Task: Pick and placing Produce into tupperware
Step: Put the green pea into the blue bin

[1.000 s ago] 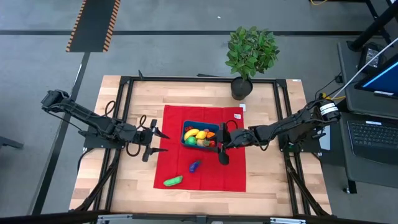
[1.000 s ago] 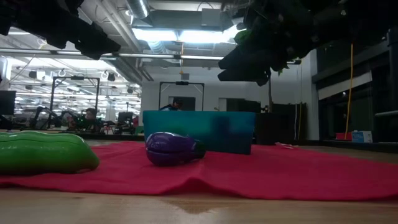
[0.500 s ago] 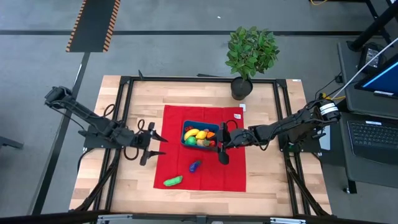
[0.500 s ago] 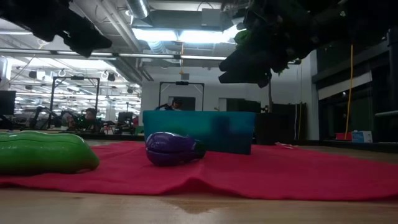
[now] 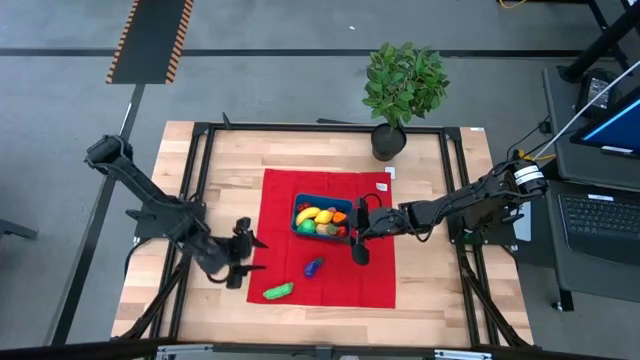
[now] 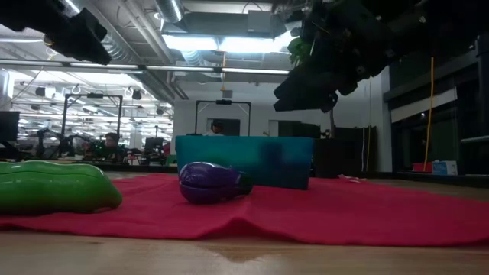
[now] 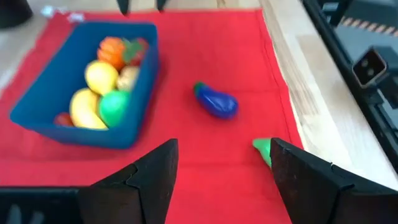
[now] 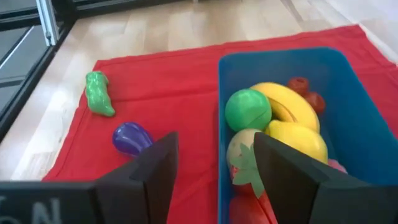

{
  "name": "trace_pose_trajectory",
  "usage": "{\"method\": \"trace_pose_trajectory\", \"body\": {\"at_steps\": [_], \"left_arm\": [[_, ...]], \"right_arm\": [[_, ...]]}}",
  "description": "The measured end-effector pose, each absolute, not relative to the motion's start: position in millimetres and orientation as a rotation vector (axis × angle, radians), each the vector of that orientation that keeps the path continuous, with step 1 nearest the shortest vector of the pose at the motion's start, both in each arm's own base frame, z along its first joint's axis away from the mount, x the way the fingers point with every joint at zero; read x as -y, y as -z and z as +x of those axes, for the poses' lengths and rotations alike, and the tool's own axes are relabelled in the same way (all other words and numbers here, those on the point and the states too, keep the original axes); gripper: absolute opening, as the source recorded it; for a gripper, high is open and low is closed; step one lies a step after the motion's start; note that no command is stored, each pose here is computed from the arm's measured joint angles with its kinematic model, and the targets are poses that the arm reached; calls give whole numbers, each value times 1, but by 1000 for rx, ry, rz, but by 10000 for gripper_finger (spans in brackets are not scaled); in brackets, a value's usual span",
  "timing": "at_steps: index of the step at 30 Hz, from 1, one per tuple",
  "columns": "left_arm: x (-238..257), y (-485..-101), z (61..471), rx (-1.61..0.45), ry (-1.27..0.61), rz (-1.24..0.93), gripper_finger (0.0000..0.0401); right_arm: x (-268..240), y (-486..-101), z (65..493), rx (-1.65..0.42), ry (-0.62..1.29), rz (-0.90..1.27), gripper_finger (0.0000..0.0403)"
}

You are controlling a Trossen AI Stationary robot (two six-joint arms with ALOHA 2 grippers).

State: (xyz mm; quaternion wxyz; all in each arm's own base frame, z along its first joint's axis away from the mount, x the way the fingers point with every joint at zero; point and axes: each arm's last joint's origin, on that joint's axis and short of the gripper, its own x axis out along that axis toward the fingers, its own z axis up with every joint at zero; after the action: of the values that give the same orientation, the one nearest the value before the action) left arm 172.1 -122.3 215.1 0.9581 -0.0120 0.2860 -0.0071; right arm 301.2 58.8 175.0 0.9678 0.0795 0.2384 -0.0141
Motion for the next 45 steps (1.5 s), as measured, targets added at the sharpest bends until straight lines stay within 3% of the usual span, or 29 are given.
{"method": "trace_pose_trajectory", "body": {"at_steps": [8,20,31,45], "left_arm": [[161,-224,197,-794,-84,-40,241],[219,-208,245,-876,-123,-46,241],[226,-183,248,-1048,-170,-209,241],[222,-156,260,-1104,-230,-166,241]], "right_arm": [[-59,-174,301,-496,42,203,210],[-60,-171,299,-529,43,196,210],[-72,-170,296,-539,11,211,210],[-72,-170,296,-538,10,209,210]]}}
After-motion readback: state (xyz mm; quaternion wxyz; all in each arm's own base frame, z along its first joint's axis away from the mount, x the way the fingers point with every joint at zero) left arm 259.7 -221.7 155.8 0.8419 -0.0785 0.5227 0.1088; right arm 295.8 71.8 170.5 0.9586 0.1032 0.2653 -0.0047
